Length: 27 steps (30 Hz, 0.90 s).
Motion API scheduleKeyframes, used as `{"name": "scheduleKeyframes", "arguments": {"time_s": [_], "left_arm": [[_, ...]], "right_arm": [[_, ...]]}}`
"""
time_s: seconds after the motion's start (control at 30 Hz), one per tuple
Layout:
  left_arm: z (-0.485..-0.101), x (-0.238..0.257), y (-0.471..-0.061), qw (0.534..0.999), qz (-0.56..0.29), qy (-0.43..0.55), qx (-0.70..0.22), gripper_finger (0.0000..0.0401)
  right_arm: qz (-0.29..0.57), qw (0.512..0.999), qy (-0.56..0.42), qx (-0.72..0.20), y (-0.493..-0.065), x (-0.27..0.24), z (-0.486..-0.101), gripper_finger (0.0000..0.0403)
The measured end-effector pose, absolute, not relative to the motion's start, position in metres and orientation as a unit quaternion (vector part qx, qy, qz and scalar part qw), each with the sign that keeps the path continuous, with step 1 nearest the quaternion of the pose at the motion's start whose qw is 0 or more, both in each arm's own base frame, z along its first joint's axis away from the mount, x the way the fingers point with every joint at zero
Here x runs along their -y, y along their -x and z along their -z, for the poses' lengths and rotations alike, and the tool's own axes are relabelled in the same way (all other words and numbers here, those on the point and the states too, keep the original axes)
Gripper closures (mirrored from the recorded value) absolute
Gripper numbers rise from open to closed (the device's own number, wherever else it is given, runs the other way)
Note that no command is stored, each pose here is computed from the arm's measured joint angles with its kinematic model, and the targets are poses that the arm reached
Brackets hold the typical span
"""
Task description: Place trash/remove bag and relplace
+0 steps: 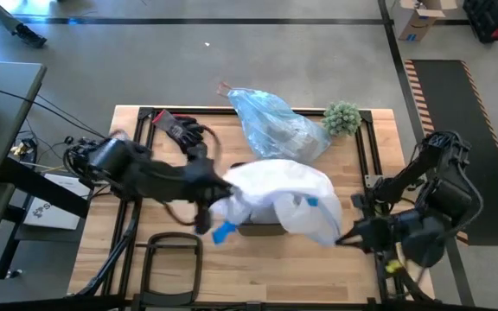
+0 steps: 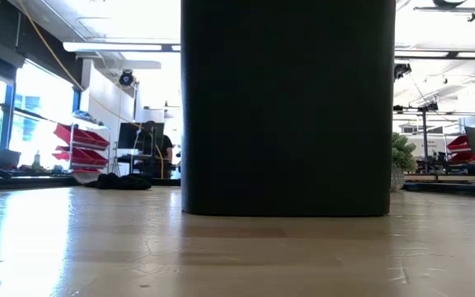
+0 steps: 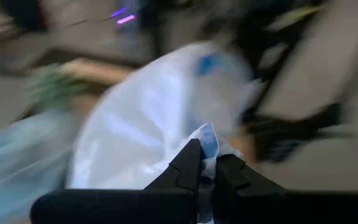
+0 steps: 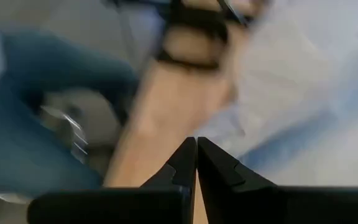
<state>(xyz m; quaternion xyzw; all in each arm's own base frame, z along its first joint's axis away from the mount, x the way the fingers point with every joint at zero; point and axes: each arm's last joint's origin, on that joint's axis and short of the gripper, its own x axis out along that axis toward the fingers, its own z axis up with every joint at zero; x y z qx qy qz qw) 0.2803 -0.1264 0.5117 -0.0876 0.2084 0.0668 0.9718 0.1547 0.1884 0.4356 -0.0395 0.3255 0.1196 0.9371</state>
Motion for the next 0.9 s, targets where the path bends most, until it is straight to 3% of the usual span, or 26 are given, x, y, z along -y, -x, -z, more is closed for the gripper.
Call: {"name": "scheduleKeyframes", "arguments": {"time_s": [0.13,0.23,0.43,0.57,0.9], "left_arm": [[-0.533,0.125,-0.264,0.978,-0.004,0.132,-0.162,0.0401],[-0.534,0.118,-0.25,0.977,-0.047,0.118,-0.169,0.0401],[-0.502,0.094,-0.24,0.933,-0.217,0.091,-0.272,0.0401],[-0.476,0.085,-0.256,0.908,-0.27,0.069,-0.311,0.0401],[-0.417,0.054,-0.291,0.855,-0.377,-0.026,-0.356,0.0401]], "right_arm": [[-0.22,0.948,0.008,-0.23,-0.159,-0.193,-0.437,0.0403],[-0.236,0.95,0.009,-0.206,-0.159,-0.189,-0.422,0.0403],[-0.168,0.949,-0.016,-0.265,-0.163,-0.164,-0.363,0.0403],[-0.134,0.951,-0.032,-0.276,-0.162,-0.148,-0.339,0.0403],[0.002,0.964,-0.076,-0.253,-0.159,-0.121,-0.327,0.0403]]}}
